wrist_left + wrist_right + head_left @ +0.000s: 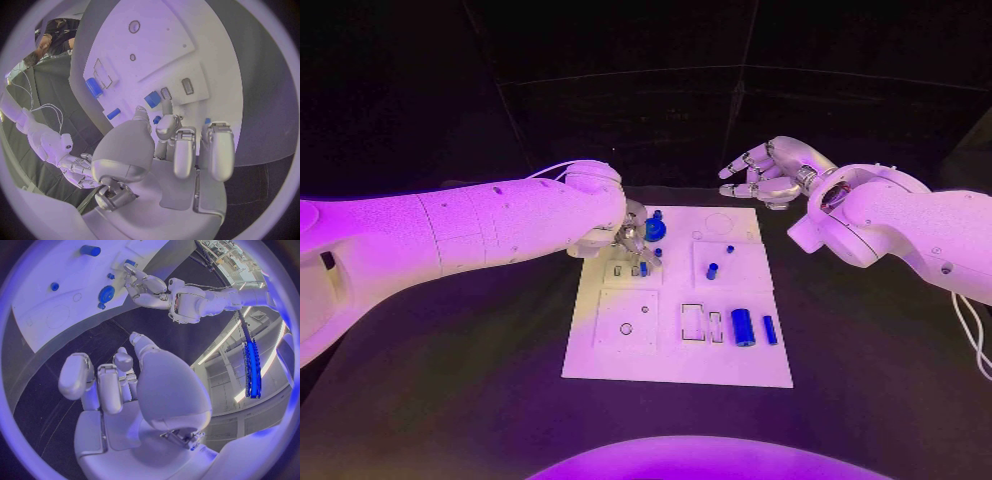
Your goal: Assemble the parts on the task board
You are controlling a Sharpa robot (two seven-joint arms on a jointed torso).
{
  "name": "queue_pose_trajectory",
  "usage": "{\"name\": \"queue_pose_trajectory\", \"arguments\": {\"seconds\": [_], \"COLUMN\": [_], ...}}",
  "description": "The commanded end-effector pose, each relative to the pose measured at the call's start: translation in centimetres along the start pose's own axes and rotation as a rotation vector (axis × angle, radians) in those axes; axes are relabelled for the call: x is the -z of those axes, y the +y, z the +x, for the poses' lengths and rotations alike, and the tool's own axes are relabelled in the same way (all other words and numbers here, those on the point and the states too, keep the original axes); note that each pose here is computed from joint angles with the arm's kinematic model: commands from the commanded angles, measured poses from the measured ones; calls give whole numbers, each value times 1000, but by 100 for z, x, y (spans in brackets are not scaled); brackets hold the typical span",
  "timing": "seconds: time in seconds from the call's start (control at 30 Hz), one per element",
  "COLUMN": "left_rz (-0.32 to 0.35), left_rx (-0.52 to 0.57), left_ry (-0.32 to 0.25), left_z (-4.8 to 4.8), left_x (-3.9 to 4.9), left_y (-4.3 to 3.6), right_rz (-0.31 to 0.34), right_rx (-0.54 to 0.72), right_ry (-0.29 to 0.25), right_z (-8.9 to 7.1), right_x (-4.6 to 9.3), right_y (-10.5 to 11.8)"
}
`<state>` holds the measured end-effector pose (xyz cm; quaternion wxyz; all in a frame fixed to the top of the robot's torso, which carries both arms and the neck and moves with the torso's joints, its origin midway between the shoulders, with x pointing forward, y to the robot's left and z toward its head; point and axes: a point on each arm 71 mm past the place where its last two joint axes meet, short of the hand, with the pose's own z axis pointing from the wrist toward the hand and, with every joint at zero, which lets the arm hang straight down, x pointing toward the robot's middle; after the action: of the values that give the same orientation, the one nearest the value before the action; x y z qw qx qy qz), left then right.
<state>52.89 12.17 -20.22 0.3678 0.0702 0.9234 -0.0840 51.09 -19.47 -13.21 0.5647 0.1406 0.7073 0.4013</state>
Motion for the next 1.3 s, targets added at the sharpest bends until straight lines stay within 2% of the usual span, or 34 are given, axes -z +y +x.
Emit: {"name": "queue_pose_trajectory", "arguments": {"seconds": [0.03,0.43,0.77,1.3], "left_rz": [0,-2,12,20], "left_rx": [8,12,47,68], "left_ry": [35,42,15,42], "left_z": [34,57,51,73], "left_x": [-6,-16,-12,-8], "left_y": [-9,7,-19,-7], "right_rz": [-7,-5,-1,13], "right_rx": [4,5,6,9], "right_ry": [-1,-1,-1,-6], "right_z": [-5,-1,-5,-22], "right_x": [-9,-26,-37,-64], "right_y": [18,15,5,-28]}}
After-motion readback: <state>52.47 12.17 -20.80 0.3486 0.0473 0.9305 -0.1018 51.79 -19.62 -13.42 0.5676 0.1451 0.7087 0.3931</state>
